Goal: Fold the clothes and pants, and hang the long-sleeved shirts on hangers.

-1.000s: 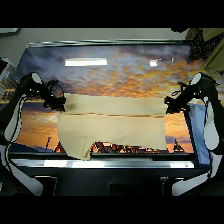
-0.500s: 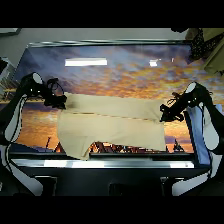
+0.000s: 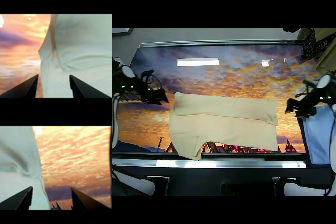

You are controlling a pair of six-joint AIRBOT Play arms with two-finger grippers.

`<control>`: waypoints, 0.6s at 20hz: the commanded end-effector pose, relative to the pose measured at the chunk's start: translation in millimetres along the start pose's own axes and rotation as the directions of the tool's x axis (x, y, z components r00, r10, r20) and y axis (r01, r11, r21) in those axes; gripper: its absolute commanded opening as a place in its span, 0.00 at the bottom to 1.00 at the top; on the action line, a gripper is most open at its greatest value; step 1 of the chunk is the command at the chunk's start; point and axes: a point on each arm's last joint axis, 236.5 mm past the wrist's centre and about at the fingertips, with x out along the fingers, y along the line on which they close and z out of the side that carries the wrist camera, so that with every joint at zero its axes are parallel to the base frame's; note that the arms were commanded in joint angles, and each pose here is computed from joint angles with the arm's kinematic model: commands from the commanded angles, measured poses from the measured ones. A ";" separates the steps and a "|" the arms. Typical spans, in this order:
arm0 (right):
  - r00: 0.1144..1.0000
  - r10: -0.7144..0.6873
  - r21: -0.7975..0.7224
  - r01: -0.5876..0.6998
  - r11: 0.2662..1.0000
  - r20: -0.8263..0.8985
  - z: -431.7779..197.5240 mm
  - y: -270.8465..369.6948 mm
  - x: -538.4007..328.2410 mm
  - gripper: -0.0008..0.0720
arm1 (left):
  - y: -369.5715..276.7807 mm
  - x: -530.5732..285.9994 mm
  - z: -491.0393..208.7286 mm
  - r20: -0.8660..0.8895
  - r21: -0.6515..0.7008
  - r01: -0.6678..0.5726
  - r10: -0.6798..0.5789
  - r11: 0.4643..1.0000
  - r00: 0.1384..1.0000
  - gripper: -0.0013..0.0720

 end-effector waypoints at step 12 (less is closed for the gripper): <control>0.877 0.456 0.235 -0.480 0.845 0.151 -69.8 4.4 -23.3 0.75 | -26.6 71.9 -254.2 -0.009 -0.446 0.300 -0.340 0.843 0.941 0.76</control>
